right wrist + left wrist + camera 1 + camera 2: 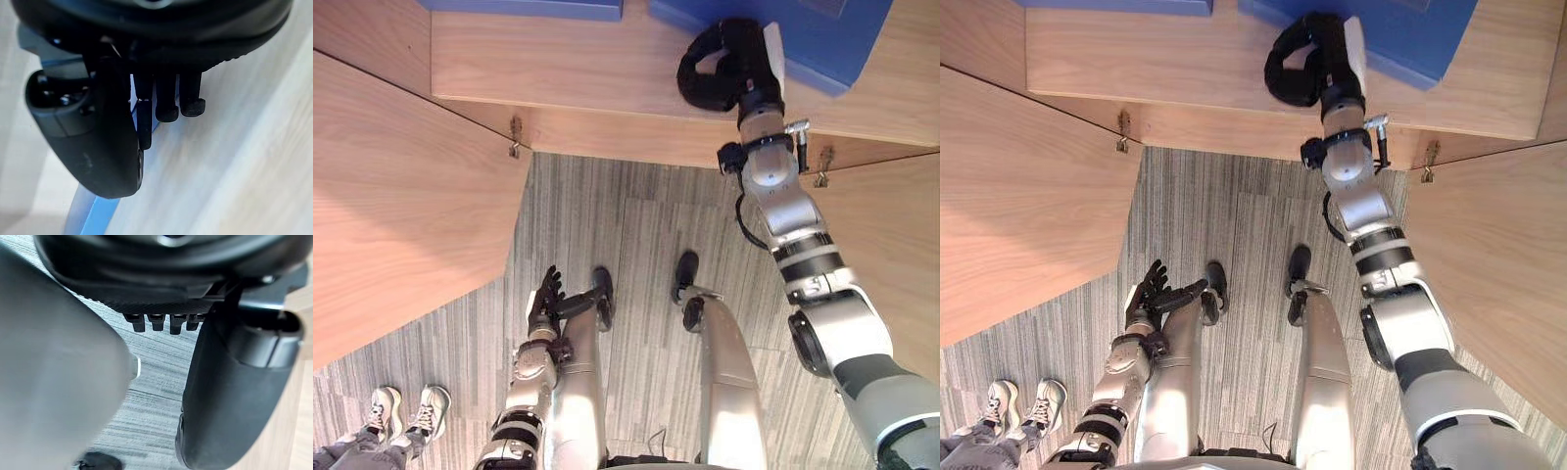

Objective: Walk over to the cabinet, pick up the folder, carry it to the office cabinet, place the folder inside the office cabinet, then close the office cabinet door

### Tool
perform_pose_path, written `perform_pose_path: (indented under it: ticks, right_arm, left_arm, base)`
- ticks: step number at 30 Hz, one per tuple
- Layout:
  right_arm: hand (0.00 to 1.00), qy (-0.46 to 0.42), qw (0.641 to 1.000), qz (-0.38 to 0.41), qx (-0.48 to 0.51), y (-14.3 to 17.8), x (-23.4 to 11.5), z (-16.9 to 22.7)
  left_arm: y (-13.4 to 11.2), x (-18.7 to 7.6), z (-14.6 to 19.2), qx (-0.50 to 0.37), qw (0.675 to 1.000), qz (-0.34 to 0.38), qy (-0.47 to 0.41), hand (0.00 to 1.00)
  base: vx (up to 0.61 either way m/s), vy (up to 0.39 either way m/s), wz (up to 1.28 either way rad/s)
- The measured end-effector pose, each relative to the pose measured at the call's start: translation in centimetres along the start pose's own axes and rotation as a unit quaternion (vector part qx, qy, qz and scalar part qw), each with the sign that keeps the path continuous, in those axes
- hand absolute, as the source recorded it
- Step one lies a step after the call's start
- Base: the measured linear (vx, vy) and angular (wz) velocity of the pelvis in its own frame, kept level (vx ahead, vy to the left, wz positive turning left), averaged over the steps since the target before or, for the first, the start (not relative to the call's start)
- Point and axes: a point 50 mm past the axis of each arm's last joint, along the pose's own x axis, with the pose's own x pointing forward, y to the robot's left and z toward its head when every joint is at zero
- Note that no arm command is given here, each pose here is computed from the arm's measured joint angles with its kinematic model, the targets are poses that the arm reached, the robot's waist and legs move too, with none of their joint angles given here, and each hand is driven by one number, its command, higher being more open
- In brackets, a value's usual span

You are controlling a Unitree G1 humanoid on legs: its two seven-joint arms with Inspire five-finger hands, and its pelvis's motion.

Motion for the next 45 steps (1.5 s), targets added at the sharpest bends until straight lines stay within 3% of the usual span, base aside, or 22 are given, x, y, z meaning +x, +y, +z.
perform_pose_path:
  ticks: [9, 14, 17, 20, 24, 25, 27, 28, 30, 32, 35, 40, 45]
  right_arm:
    - [0.0, 0.015, 0.999, -0.032, 0.01, -0.8, 1.7, 1.1]
    - [0.0, 0.022, 0.996, -0.071, 0.042, -2.9, 1.3, 0.5]
    - [0.0, -0.045, 0.993, -0.084, 0.065, -3.9, -2.8, 0.3]
    - [0.0, -0.054, 0.994, -0.067, 0.074, -3.6, -6.9, -1.7]
    - [0.0, 0.056, 0.992, 0.026, 0.11, -0.1, -16.7, -8.2]
    - [1.0, 0.086, 0.989, 0.038, 0.112, 0.4, -18.2, -9.3]
    - [1.0, 0.182, 0.975, 0.064, 0.112, 1.7, -22.5, -12.6]
    - [1.0, 0.268, 0.955, 0.082, 0.095, 2.3, -26.0, -15.6]
    - [1.0, 0.358, 0.925, 0.095, 0.081, 2.6, -29.7, -18.5]
    - [1.0, 0.486, 0.867, 0.078, 0.074, 2.2, -35.0, -21.6]
    - [1.0, 0.573, 0.816, 0.035, 0.071, 0.4, -39.8, -23.0]
    - [1.0, 0.63, 0.762, -0.1, 0.111, -3.0, -43.6, -23.5]
    - [1.0, 0.621, 0.742, -0.203, 0.152, -4.8, -44.1, -23.5]
  left_arm:
    - [-0.2, 0.0, 0.4, -0.013, 1.0, 0.008, -0.014, 1.0]
    - [-0.5, 0.0, 0.6, -0.018, 1.0, 0.004, -0.022, 1.0]
    - [-0.4, 0.1, 0.2, -0.014, 1.0, 0.008, -0.006, 1.0]
    - [-0.4, -0.1, -0.9, -0.009, 1.0, 0.008, 0.025, 1.0]
    - [0.1, -1.5, -3.7, 0.013, 0.997, 0.001, 0.075, 1.0]
    - [0.2, -1.7, -4.2, 0.021, 0.996, -0.002, 0.086, 1.0]
    - [0.6, -2.6, -5.8, 0.043, 0.992, -0.01, 0.121, 1.0]
    - [0.7, -3.3, -7.2, 0.058, 0.987, -0.019, 0.152, 1.0]
    - [1.0, -3.9, -8.2, 0.071, 0.982, -0.024, 0.176, 1.0]
    - [2.1, -4.7, -9.2, 0.084, 0.976, -0.018, 0.201, 1.0]
    - [3.9, -5.5, -9.7, 0.096, 0.972, 0.004, 0.214, 1.0]
    - [6.9, -7.0, -10.8, 0.103, 0.961, 0.048, 0.251, 1.0]
    - [7.1, -7.9, -11.8, 0.097, 0.954, 0.055, 0.277, 1.0]
  base:
    - [-0.05, 0.004, 0.05]
    - [-0.08, 0.005, 0.05]
    - [0.01, 0.016, -0.06]
    - [0.05, 0.032, -0.08]
    - [0.05, 0.022, -0.3]
    - [0.11, 0.002, -0.25]
    - [0.16, -0.006, -0.16]
    - [0.2, 0.004, -0.13]
    - [0.19, 0.01, -0.12]
    - [0.17, 0.033, -0.33]
    - [0.15, 0.048, -0.54]
    - [0.07, 0.053, -0.45]
    - [-0.04, 0.029, -0.44]
